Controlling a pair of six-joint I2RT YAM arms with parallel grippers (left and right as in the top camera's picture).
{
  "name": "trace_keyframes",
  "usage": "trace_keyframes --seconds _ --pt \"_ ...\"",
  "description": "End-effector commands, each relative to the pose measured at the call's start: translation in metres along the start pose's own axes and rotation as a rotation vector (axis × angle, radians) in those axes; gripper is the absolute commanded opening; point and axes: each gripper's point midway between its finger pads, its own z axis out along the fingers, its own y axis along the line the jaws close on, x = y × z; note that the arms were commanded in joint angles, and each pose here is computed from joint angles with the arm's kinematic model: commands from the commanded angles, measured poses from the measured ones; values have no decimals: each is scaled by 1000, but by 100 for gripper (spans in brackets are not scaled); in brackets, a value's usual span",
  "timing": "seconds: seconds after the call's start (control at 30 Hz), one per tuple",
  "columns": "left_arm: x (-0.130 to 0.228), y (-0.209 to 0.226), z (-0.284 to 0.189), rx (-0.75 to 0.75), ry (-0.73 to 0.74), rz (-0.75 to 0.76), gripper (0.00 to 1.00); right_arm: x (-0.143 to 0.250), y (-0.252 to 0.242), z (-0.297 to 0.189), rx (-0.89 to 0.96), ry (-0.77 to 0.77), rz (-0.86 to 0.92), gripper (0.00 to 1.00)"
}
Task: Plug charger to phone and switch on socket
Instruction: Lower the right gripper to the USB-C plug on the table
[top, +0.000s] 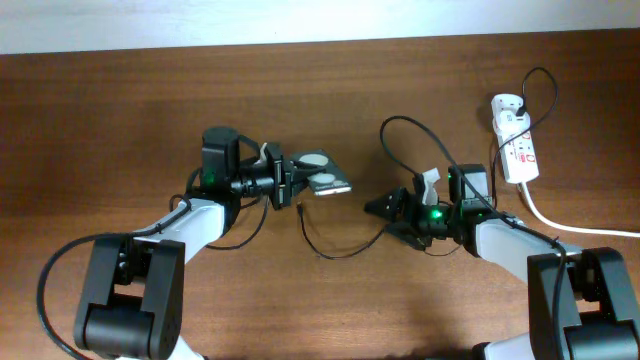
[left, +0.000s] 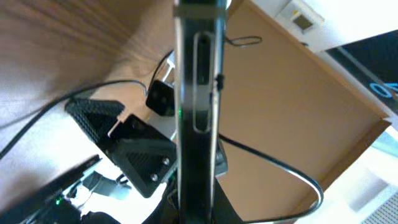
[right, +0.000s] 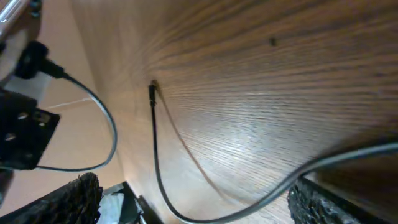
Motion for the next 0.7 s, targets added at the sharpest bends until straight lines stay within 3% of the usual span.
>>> trace_keyframes --seconds 0.0,0.37,0.57,0.67 --pt "20 -10 -3 17 115 56 0 -1 -4 -3 29 -17 -34 99" --pt "26 -21 -22 54 184 146 0 5 -20 -4 105 -7 -27 99" --pt "24 -18 -22 32 182 -38 0 7 -22 -4 110 -1 -18 99" --pt "25 -18 -21 32 183 -39 0 7 -22 -4 110 -1 -19 99"
